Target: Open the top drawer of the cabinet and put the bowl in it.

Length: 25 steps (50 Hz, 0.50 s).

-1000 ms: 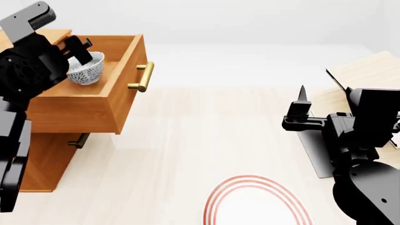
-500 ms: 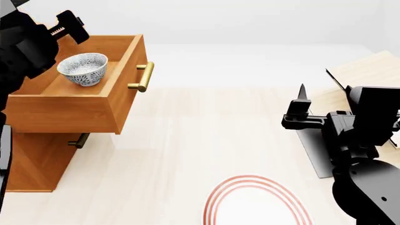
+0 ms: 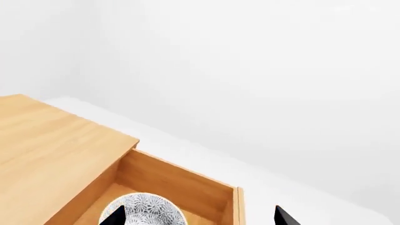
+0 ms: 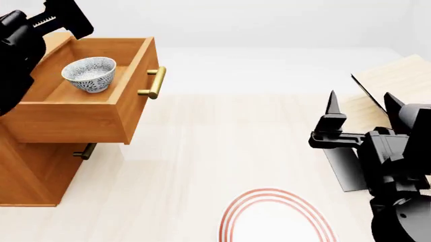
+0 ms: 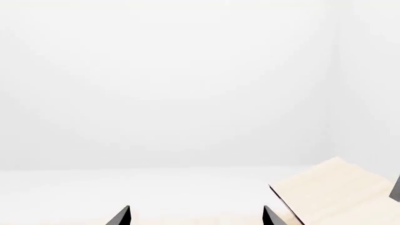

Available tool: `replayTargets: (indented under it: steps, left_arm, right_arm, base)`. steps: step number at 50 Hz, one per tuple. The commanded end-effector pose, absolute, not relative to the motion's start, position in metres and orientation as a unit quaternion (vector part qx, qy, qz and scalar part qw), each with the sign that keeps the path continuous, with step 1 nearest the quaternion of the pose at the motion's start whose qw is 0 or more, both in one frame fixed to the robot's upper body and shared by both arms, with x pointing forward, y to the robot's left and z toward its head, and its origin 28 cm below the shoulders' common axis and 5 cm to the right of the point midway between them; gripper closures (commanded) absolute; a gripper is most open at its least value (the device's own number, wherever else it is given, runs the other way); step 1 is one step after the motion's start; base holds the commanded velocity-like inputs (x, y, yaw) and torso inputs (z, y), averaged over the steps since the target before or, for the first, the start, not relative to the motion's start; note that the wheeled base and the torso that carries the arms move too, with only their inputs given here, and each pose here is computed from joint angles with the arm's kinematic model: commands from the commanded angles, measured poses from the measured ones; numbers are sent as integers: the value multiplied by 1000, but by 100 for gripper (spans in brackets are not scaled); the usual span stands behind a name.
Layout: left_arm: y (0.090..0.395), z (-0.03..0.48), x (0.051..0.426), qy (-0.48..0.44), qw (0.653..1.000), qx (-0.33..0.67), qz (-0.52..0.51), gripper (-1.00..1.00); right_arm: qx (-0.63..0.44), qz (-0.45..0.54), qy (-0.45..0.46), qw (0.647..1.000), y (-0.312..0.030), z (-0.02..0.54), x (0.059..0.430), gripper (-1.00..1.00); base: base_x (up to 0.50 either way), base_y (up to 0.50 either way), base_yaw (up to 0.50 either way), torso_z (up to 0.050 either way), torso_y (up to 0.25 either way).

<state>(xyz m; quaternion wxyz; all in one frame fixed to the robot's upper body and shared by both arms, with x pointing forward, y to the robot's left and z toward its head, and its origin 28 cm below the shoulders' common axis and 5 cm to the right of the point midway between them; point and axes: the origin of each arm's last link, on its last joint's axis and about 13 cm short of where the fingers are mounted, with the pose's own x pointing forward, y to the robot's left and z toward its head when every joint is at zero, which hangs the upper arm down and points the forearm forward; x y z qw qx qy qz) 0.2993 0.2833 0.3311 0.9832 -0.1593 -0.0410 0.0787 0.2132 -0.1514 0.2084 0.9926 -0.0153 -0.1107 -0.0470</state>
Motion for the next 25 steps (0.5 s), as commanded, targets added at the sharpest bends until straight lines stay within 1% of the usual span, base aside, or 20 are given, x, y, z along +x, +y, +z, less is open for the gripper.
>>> replayTargets:
  steps: [1, 13, 19, 25]
  left_arm:
    - [267, 309, 238, -71, 990, -123, 7, -100]
    - [263, 285, 194, -94, 985, -139, -33, -100]
    - [262, 287, 180, -106, 984, -136, -43, -100]
    - [261, 288, 175, -114, 983, -133, -53, -100]
  right_arm:
    - [-15, -30, -142, 989, -147, 212, 185, -100]
    - [-20, -36, -177, 983, -148, 220, 164, -100]
    - [-25, -35, -191, 981, -148, 227, 158, -100]
    - [-28, -33, -199, 979, -145, 230, 154, -100]
  base:
    - [0, 0, 0, 0, 0]
    - [0, 0, 0, 0, 0]
    - [0, 0, 0, 0, 0]
    - [0, 0, 0, 0, 0]
